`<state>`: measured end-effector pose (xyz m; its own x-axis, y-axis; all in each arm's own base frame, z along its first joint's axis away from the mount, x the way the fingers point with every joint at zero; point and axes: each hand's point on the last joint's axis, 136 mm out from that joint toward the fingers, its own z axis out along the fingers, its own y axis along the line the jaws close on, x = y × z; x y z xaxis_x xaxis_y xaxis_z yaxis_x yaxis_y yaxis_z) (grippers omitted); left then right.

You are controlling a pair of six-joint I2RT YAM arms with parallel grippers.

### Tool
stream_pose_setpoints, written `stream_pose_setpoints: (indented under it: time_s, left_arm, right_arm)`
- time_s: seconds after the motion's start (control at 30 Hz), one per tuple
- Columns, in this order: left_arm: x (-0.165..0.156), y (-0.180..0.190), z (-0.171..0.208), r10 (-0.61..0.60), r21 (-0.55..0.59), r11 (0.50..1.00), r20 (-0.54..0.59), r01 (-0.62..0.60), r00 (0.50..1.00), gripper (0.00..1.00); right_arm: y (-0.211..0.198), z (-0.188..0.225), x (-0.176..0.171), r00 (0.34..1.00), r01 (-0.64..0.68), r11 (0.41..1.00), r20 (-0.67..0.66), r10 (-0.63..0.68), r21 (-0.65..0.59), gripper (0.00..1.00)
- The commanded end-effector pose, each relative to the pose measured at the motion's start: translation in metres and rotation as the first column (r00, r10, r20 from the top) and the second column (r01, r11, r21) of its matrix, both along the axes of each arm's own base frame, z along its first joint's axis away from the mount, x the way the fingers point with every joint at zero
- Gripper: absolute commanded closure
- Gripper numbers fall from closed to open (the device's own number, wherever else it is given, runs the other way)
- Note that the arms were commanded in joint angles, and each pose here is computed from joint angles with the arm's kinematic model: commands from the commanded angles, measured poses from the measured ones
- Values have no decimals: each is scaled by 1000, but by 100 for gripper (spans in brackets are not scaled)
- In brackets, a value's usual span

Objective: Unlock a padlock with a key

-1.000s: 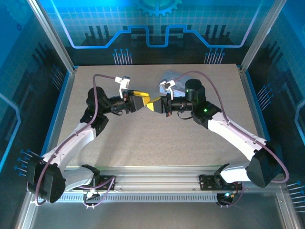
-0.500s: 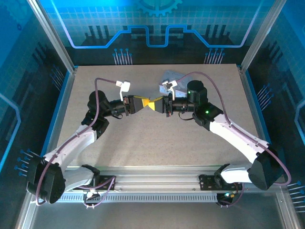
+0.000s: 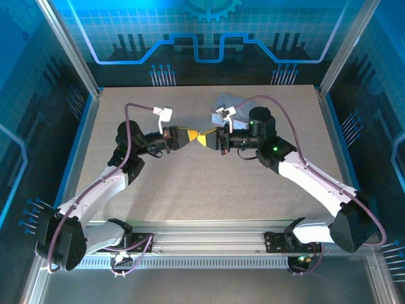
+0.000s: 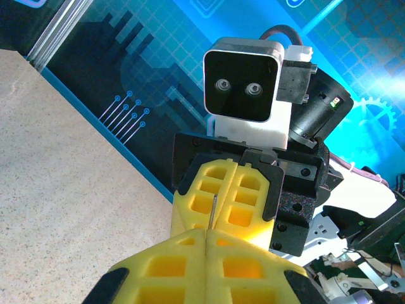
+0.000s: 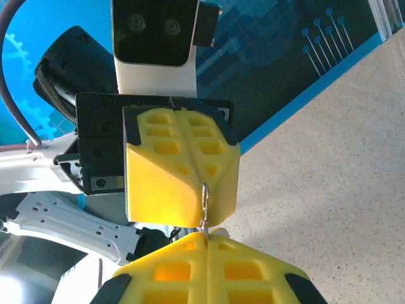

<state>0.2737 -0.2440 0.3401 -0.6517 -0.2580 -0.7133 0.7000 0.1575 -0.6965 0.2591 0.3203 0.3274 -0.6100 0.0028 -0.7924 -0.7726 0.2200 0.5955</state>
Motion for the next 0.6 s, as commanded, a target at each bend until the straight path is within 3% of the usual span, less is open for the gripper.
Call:
stream_pose_setpoints:
  time_s: [0.0, 0.2, 0.4, 0.57]
  left_arm:
    - [-11, 1, 9, -20, -11, 1000, 53, 20, 998, 100]
    - [-8, 2, 3, -1, 34, 999, 54, -1, 999, 100]
    - [-11, 1, -9, -23, 131, 991, 60, 15, 998, 100]
    - [-11, 0, -9, -39, 125, 992, 63, 31, 997, 100]
  right_arm:
    - [-5, 5, 6, 999, 36, 999, 29, -36, 7, 98]
    - [-19, 8, 8, 996, 83, 996, 17, -83, -25, 60]
    - [-54, 19, 9, 990, 137, 990, -40, -139, -32, 58]
    - [-46, 25, 0, 995, 76, 997, -69, -77, -19, 54]
